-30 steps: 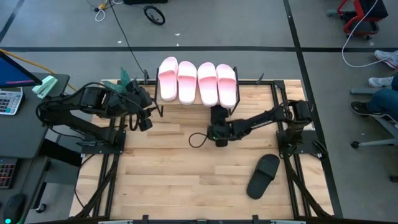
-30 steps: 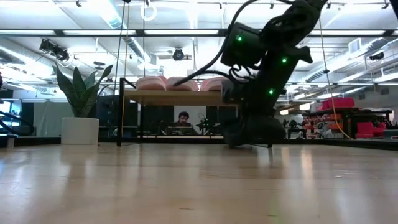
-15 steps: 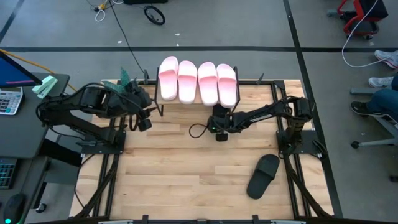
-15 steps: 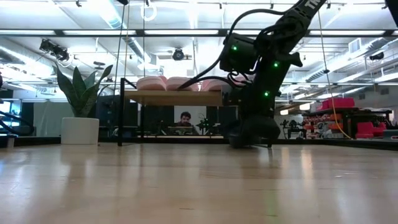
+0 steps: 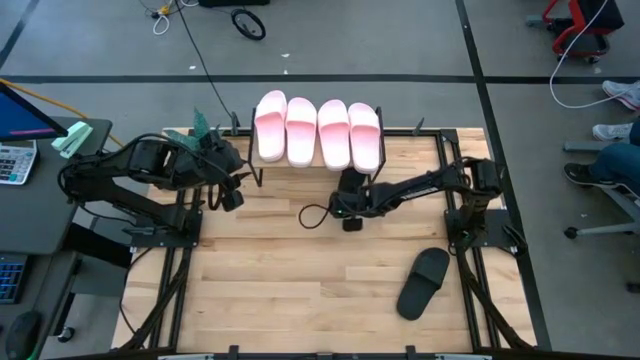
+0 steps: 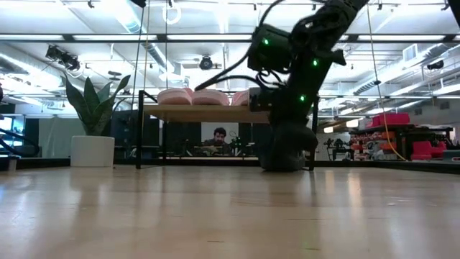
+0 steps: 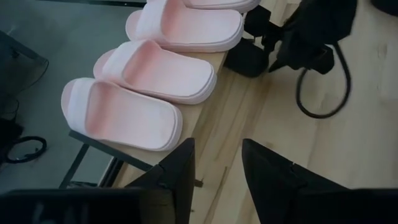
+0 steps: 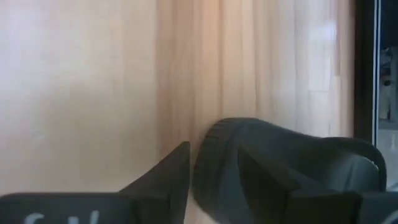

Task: Pick and place slides into the shelf
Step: Put the left black slides under the shelf, then put the black slides under the shelf

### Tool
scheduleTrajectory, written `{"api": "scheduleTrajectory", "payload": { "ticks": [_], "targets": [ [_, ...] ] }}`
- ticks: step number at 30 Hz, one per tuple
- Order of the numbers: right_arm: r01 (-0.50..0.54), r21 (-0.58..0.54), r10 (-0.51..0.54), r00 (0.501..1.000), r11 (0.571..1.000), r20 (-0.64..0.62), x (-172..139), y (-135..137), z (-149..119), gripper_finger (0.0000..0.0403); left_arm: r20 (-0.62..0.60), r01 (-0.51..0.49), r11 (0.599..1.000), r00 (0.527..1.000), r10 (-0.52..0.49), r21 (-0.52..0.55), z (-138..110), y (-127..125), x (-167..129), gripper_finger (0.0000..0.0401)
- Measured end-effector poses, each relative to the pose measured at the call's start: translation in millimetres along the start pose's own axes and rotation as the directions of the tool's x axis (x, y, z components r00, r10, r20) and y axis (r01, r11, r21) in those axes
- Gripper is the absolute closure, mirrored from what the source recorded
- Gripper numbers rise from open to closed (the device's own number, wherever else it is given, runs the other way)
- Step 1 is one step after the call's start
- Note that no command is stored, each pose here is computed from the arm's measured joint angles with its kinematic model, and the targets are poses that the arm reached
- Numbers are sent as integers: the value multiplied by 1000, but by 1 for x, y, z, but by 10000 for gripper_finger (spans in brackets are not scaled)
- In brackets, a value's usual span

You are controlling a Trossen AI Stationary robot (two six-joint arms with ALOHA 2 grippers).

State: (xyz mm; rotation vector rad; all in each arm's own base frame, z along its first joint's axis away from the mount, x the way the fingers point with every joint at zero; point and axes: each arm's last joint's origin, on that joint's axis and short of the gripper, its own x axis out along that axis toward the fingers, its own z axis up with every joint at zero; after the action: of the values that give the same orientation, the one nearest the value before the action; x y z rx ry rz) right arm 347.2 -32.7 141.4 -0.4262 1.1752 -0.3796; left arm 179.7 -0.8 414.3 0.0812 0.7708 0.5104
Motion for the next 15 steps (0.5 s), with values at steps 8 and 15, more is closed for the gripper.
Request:
{"api": "scheduleTrajectory", "payload": {
  "ticks": [8,15],
  "targets": [
    [-40,23,42,993,999,-113,-31,13,11,257,-24,-5,1000,1000,5,-14,-3,1,0,256],
    [-212,233,256,951,949,-175,-67,51,13,258,-63,-16,999,998,14,-39,-7,2,0,250]
  ]
}}
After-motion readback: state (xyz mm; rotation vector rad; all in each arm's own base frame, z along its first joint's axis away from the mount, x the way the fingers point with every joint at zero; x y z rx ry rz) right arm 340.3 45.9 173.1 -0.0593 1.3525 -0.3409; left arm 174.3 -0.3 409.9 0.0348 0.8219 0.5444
